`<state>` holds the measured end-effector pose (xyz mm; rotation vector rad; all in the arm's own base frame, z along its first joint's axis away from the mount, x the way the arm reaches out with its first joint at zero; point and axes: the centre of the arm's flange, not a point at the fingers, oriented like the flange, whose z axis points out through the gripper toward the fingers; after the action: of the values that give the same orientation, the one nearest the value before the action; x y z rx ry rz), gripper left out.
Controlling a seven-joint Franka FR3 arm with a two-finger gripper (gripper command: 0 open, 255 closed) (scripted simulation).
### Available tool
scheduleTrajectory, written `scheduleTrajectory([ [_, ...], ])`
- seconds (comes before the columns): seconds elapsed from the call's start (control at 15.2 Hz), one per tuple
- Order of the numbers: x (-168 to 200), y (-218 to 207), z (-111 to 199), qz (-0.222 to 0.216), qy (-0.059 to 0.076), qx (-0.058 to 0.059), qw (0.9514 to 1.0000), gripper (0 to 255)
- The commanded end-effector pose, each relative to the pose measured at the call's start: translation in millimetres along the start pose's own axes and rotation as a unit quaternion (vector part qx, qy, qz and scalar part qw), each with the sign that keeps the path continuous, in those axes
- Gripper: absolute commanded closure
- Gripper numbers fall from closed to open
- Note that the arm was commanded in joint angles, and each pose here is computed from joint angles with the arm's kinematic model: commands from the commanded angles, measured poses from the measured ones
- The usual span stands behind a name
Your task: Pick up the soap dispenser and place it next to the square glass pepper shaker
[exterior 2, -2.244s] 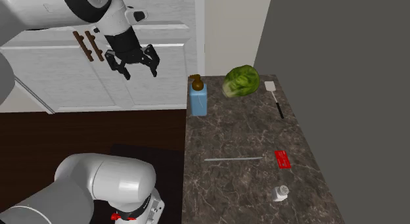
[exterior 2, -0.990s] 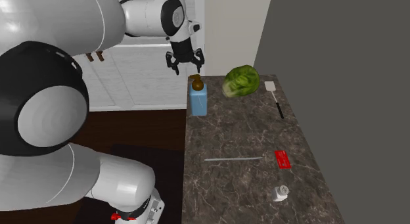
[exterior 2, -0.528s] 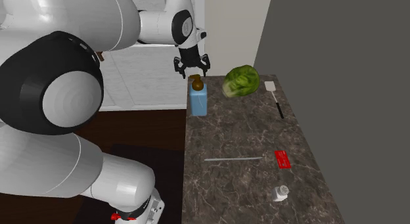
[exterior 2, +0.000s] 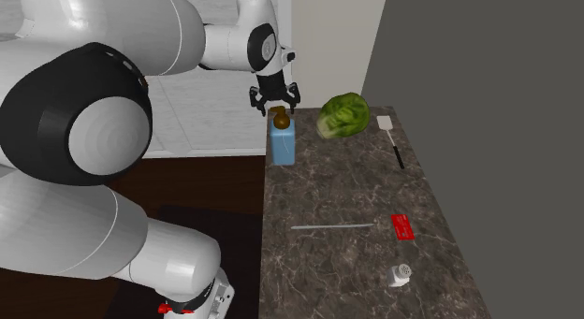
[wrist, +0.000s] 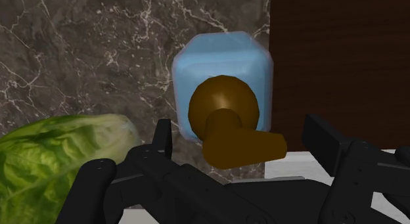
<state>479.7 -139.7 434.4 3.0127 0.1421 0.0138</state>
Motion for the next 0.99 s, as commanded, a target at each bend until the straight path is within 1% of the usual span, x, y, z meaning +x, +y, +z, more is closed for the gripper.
scheduleTrajectory([
  [0.0,0,0,0,0.0,0.0,0.0,1.0,0],
  [0.07,0,0,0,0.0,0.0,0.0,1.0,0],
  [0.13,0,0,0,0.0,0.0,0.0,1.0,255],
  [0.73,0,0,0,0.0,0.0,0.0,1.0,255],
  [0.92,0,2,-16,0.0,0.0,0.0,1.0,255],
])
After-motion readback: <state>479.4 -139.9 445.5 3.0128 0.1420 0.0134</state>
